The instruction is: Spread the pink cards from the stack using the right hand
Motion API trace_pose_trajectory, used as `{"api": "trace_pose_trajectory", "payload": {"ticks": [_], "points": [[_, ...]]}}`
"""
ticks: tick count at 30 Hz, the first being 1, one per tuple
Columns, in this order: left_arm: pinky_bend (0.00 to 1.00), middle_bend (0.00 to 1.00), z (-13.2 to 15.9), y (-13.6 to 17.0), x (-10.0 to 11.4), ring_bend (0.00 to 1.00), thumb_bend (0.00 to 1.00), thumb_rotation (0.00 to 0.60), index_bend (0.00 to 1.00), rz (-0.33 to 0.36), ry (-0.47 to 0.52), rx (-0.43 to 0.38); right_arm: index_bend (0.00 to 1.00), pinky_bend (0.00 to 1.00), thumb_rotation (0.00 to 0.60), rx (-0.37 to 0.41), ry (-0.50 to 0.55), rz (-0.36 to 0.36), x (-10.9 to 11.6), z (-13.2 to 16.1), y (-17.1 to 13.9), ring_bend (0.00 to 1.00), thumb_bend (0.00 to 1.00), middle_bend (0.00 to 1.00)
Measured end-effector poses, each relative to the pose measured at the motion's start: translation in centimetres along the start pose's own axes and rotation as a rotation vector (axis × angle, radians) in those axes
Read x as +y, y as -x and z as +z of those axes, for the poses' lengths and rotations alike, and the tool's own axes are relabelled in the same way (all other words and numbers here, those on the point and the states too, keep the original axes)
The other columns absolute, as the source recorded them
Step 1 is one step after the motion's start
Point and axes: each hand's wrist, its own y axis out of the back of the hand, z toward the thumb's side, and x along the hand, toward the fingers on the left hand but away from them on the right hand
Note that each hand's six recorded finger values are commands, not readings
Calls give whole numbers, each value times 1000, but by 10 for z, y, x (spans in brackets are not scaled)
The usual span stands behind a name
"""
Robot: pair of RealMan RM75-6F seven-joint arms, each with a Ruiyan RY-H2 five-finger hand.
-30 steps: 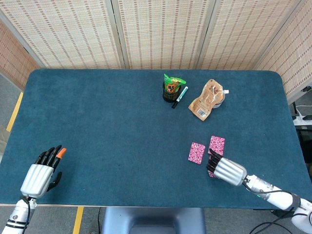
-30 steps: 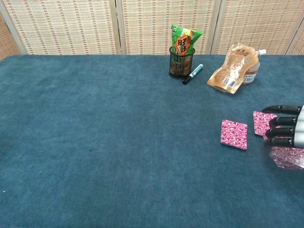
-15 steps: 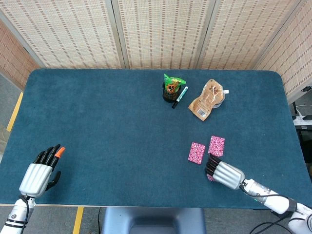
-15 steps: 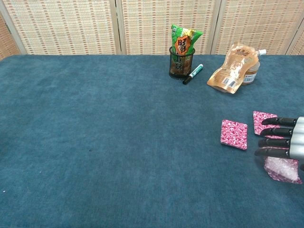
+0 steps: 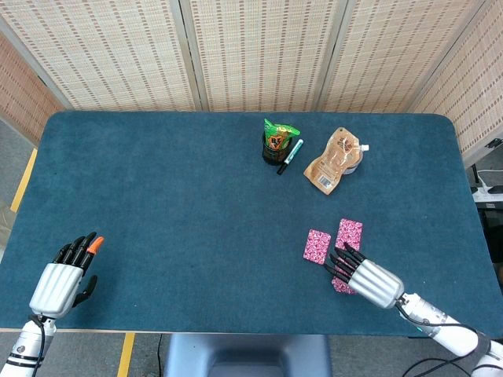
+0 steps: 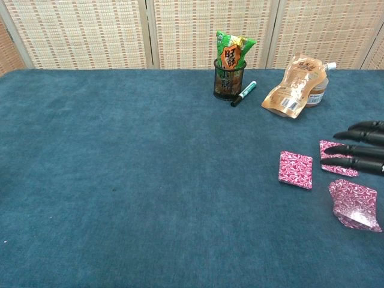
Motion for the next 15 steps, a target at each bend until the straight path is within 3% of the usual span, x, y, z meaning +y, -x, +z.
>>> {"api": "trace_pose_trajectory", "payload": {"ticks": [5, 9, 12, 15], "points": [[191, 8, 2, -1, 2, 53, 464, 600, 0, 20, 6, -23, 0, 64, 600, -229, 238, 6, 20, -4, -23, 0, 212, 0], [185, 7, 2, 1, 2, 54, 466, 600, 0, 26, 9, -29, 0, 40, 600, -473, 429, -38, 41, -12, -50, 0, 206, 0], [184, 8, 1, 2, 3, 53, 467, 600, 0, 22, 14, -23, 0, 25, 600, -666, 476, -54, 39, -31, -76, 0, 203, 0], [184, 8, 1, 4, 6, 54, 466, 600, 0, 30, 16, -20, 0, 17, 600, -749, 493, -40, 32, -41, -88, 0, 203, 0]]}}
